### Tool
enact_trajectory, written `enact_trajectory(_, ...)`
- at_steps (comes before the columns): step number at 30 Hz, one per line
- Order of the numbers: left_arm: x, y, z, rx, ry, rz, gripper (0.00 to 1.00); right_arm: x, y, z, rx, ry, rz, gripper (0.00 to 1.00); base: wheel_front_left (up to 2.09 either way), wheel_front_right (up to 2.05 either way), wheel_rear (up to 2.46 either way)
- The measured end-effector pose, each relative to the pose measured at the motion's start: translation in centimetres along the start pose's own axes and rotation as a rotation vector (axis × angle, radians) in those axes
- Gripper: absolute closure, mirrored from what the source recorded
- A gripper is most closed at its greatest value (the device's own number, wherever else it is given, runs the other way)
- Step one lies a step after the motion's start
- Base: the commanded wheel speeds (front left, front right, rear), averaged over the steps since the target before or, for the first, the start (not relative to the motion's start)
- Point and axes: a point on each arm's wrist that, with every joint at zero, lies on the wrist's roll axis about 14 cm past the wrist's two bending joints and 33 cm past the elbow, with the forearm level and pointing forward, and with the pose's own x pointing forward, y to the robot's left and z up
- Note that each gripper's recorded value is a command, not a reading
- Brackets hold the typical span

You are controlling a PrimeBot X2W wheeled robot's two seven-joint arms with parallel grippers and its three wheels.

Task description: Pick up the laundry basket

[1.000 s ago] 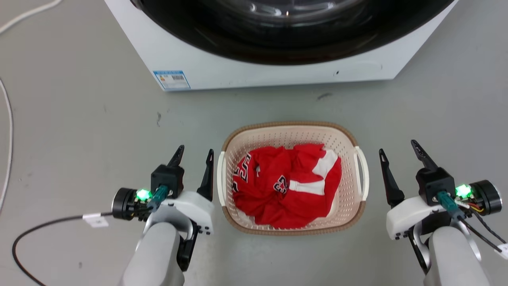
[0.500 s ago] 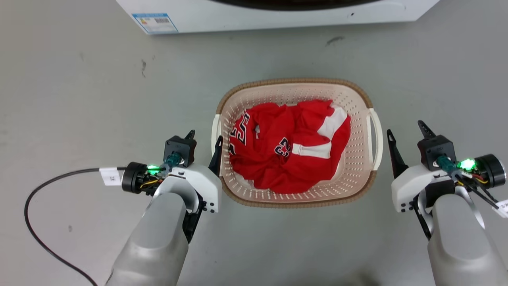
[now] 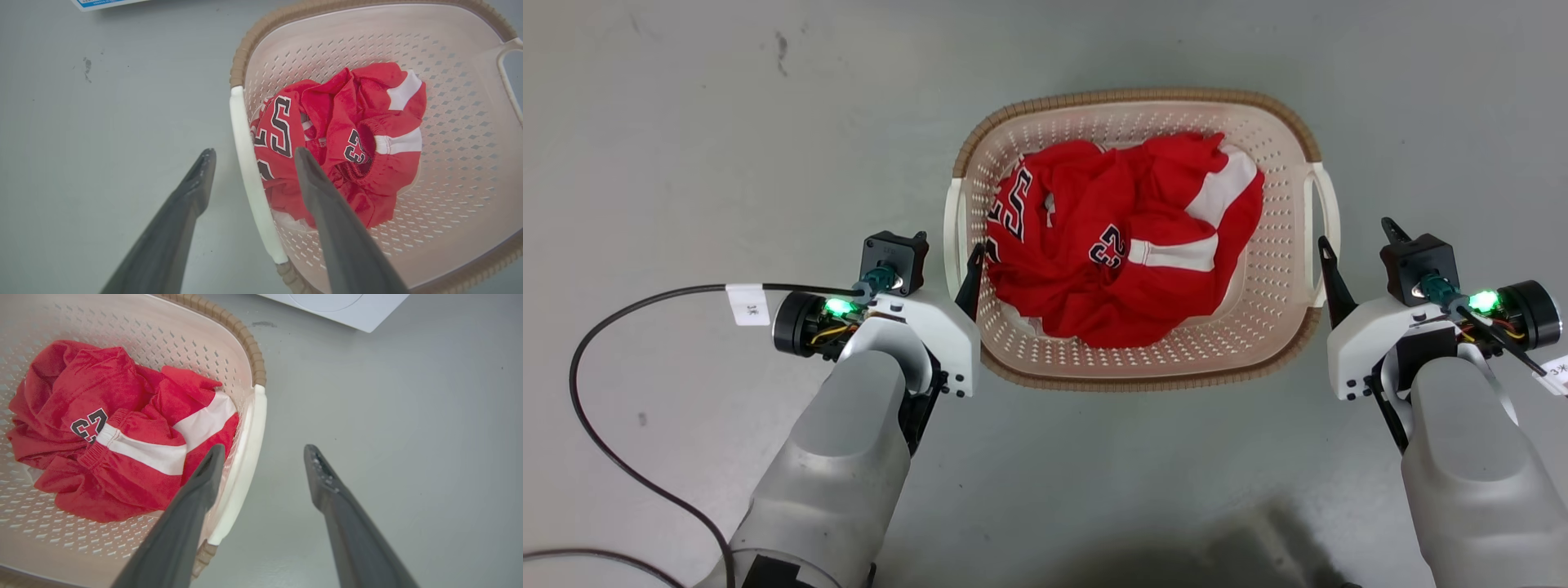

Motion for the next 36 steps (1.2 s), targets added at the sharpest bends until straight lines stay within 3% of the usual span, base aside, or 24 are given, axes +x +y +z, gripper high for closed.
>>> enact_trajectory(10, 1.5, -0.2, -2.5, -0.007, 0.071, -0.02, 0.0, 1.3, 1.1, -3.5, 0.029, 0.106, 0.028, 0.0, 0.0, 0.0, 0.0)
enact_trajectory(24, 2.9, 0.0, -4.4, 0.006, 0.122, -0.028, 0.0, 3.0, 2.3, -5.6, 0.033, 0.172, 0.063, 0.0, 0.0, 0.0, 0.0)
enact_trajectory(25, 2.9, 0.0, -4.6, 0.011, 0.128, -0.031, 0.15, 3.0, 2.4, -5.7, 0.034, 0.176, 0.065, 0.0, 0.0, 0.0, 0.0)
enact_trajectory(26, 3.0, -0.1, -4.7, 0.012, 0.131, -0.033, 0.67, 3.1, 2.4, -5.7, 0.034, 0.177, 0.066, 0.36, 0.0, 0.0, 0.0)
enact_trajectory(27, 3.1, -0.1, -4.8, 0.012, 0.133, -0.037, 1.0, 3.2, 2.4, -5.7, 0.035, 0.177, 0.066, 0.82, 0.0, 0.0, 0.0)
enact_trajectory(28, 3.1, -0.3, -4.9, 0.015, 0.139, -0.045, 1.0, 3.2, 2.6, -5.8, 0.034, 0.185, 0.071, 1.0, 0.0, 0.0, 0.0)
enact_trajectory(36, 3.2, -0.4, -4.8, 0.011, 0.141, -0.049, 1.0, 3.3, 3.3, -6.0, 0.041, 0.198, 0.088, 1.0, 0.0, 0.0, 0.0)
